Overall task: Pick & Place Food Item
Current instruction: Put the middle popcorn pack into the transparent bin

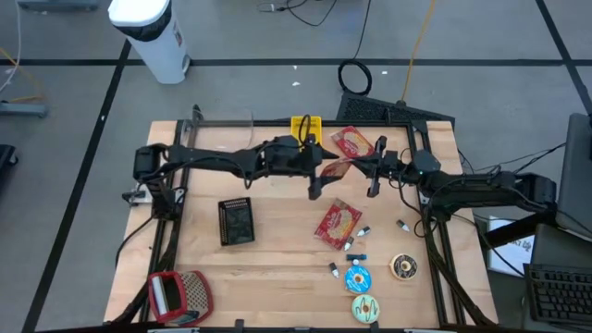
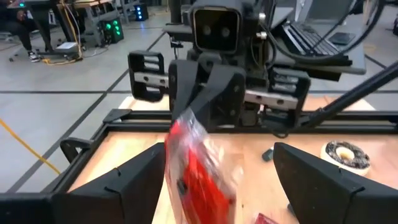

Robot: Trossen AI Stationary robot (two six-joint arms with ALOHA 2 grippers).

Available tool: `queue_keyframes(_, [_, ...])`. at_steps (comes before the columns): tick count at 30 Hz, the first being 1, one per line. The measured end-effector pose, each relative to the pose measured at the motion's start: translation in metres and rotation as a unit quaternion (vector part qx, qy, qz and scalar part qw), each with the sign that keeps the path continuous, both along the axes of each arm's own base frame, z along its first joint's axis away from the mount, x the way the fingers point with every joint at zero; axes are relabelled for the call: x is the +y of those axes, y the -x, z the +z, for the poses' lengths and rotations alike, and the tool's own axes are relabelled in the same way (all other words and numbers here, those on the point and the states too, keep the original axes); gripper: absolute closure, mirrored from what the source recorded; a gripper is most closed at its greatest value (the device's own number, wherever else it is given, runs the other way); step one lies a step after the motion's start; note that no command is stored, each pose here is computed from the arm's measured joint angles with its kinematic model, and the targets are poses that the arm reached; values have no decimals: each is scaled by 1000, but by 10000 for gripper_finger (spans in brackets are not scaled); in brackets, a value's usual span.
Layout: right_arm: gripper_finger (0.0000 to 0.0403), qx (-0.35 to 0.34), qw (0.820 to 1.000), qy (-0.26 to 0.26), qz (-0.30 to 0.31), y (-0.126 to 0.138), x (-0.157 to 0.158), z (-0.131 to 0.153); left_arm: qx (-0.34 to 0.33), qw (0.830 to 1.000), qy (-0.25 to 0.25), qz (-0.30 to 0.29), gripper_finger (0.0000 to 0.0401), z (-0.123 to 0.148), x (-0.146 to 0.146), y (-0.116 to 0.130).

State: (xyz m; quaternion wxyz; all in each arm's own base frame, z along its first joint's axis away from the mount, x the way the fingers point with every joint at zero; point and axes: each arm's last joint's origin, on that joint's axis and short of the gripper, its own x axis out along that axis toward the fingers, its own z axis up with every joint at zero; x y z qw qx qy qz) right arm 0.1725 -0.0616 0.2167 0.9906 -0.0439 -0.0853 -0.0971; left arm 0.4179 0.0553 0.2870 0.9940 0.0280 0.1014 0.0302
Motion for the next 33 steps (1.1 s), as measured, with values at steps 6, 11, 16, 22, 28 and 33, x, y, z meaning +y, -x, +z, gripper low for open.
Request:
queue_keyframes(6, [403, 0, 1000, 0, 0, 0, 0, 0, 27, 999, 1, 22, 132, 1, 2, -3])
queue_keyframes(11, [403, 1, 1000, 0, 0, 0, 0, 0, 44, 998, 7, 52, 176, -1, 4, -2])
queue_keyframes(16, [403, 4, 1000, -1, 0, 0, 0, -1, 45, 998, 10, 53, 229, -1, 3, -1])
queue_keyframes(22, [403, 7, 1000, -3, 0, 0, 0, -1, 39, 998, 10, 53, 275, 5, 3, 2])
queue_keyframes(28, [403, 12, 1000, -4, 0, 0, 0, -2, 36, 999, 18, 25, 292, 9, 3, 4])
queue_keyframes(33, [403, 12, 1000, -4, 0, 0, 0, -3, 71, 996, 52, 10, 285, 6, 12, 7])
